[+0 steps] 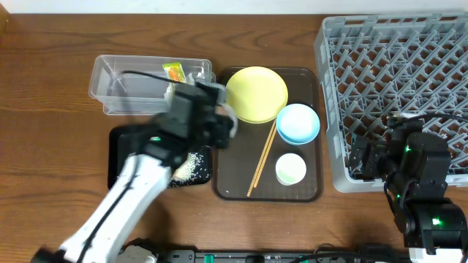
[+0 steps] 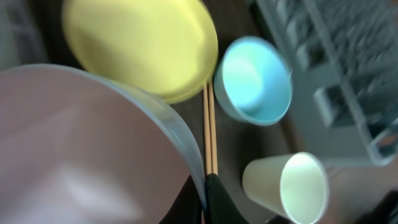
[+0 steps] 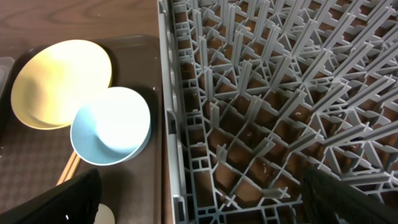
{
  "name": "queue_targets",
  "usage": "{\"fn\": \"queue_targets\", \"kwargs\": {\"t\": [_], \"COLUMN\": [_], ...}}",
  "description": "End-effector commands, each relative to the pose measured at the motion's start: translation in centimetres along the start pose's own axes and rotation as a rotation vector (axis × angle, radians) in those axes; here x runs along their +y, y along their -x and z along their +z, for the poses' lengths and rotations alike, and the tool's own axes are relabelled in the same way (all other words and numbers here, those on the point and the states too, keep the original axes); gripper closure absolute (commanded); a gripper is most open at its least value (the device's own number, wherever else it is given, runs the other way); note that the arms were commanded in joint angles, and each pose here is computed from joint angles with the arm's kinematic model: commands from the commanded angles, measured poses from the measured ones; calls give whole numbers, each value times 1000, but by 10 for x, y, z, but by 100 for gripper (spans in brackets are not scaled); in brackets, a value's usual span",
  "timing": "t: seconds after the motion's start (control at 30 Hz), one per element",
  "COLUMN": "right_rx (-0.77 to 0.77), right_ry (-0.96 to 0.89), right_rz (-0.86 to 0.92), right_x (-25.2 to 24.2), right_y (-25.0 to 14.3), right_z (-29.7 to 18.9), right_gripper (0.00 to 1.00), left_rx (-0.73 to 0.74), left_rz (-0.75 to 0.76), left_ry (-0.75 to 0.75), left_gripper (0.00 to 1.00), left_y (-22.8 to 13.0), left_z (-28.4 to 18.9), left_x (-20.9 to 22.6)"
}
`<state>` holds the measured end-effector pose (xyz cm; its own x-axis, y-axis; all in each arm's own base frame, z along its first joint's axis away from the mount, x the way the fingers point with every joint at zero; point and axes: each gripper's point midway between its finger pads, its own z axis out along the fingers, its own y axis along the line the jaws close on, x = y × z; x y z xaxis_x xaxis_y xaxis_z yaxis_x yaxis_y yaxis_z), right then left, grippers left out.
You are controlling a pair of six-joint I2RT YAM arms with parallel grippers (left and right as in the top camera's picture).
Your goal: Sort waste into correct bins and load items into the dishwasher rack
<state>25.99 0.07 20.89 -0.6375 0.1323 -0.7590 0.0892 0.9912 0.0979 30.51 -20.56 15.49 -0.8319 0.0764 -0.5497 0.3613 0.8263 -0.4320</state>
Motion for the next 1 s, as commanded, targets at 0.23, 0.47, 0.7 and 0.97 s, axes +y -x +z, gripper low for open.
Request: {"fn": "queue_targets", "kwargs": {"t": [0.23,0.47,0.7,0.97], "right_rx": [-17,-17,-17,-17], "right_ry": [25,25,25,25], "right_rz": [-22,-22,-22,-22], "right_x": [8,8,8,8], "right_y": [6,6,6,6], "right_z": [-5,-5,-5,-5], "right_gripper": [1,1,1,1], "left_rx": [202,195,75,42], "left_rz": [138,154,175,217], "left_ry": [141,127,25,-68], "left_gripper": [94,76,57,57], "left_y": [-61,-62,-28,-27], "left_z": [87,97,59,38], "left_x": [-8,-13,-48,-80]}}
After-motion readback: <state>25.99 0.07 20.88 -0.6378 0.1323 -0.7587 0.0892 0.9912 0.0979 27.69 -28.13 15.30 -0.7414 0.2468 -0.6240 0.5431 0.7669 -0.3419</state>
